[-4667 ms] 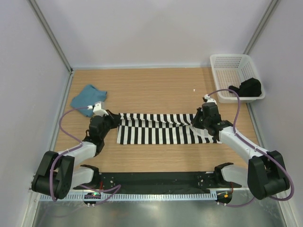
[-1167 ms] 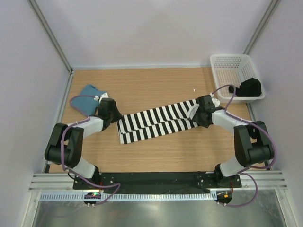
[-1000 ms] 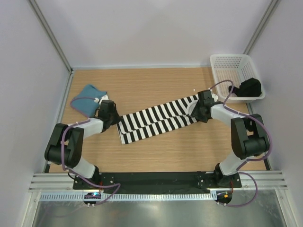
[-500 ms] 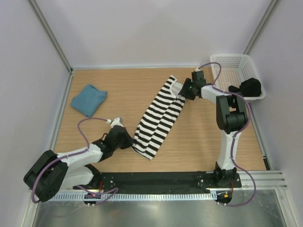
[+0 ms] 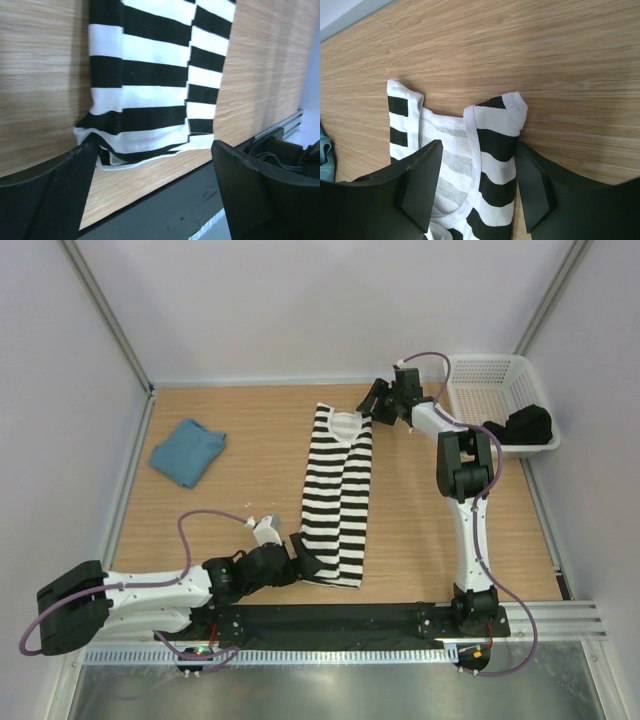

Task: Fold and stack the tank tops

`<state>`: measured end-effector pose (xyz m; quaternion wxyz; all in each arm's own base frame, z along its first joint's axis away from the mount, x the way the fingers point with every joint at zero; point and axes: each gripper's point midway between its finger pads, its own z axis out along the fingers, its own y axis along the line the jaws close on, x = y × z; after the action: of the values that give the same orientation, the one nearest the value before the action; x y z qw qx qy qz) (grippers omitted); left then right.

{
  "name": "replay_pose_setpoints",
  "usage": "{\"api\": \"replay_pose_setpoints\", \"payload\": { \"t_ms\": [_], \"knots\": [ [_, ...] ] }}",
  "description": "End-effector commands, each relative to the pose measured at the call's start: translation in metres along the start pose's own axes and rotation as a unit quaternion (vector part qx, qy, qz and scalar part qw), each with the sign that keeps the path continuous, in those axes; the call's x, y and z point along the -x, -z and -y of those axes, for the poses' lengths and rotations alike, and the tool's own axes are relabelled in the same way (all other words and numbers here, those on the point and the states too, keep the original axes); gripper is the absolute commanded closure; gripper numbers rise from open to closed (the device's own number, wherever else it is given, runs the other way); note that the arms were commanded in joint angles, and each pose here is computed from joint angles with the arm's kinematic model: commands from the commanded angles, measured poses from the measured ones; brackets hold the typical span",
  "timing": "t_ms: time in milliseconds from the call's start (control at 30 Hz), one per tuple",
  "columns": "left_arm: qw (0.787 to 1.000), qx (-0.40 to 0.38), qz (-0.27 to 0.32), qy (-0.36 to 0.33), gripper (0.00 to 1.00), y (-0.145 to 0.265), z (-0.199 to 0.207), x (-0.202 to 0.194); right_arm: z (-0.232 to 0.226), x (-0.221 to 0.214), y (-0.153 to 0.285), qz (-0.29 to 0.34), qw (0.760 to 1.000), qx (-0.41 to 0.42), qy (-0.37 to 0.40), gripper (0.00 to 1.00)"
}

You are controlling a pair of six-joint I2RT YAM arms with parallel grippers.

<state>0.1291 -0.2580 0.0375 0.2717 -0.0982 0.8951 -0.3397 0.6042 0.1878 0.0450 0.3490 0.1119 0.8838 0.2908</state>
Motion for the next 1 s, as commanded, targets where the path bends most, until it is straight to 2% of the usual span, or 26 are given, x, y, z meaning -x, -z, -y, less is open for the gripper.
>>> {"api": "replay_pose_setpoints", "payload": {
  "t_ms": [0,167,300,333,400,433,500,533,767,967],
  "knots": [
    [0.997,0.077,0.028,0.002,0.01,0.010,-0.047,0.005,0.003,-0.017,0.002,-0.037,0.999,-0.011,0.000,0.34],
    [0.995,0.089,0.044,-0.017,0.00,0.030,-0.047,0.019,-0.007,-0.016,0.033,-0.040,0.999,-0.011,0.018,0.27],
    [0.993,0.103,0.054,-0.031,0.00,0.037,-0.049,0.029,-0.010,-0.028,0.070,-0.045,0.998,-0.020,0.024,0.24],
    [0.993,0.104,0.053,-0.028,0.01,0.037,-0.049,0.031,0.000,-0.046,0.078,-0.061,0.997,-0.034,0.017,0.23],
    [0.992,0.109,0.045,-0.033,0.00,0.034,-0.053,0.032,-0.008,-0.047,0.103,-0.055,0.998,-0.031,0.019,0.23],
    [0.993,0.106,0.040,-0.023,0.00,0.032,-0.053,0.035,0.006,-0.070,0.110,-0.072,0.996,-0.049,0.012,0.23],
    [0.994,0.107,0.030,-0.026,0.00,0.028,-0.055,0.035,0.000,-0.075,0.131,-0.064,0.997,-0.049,0.016,0.23],
    [0.994,0.106,0.030,-0.021,0.01,0.025,-0.055,0.038,0.010,-0.094,0.135,-0.078,0.995,-0.055,0.007,0.23],
    [0.995,0.096,-0.005,-0.034,0.00,0.019,-0.045,0.029,-0.001,-0.153,0.151,-0.122,0.992,-0.013,-0.020,0.32],
    [0.996,0.082,-0.012,-0.035,0.01,0.019,-0.039,0.027,-0.004,-0.177,0.134,-0.143,0.989,-0.011,-0.039,0.41]
  ]
}}
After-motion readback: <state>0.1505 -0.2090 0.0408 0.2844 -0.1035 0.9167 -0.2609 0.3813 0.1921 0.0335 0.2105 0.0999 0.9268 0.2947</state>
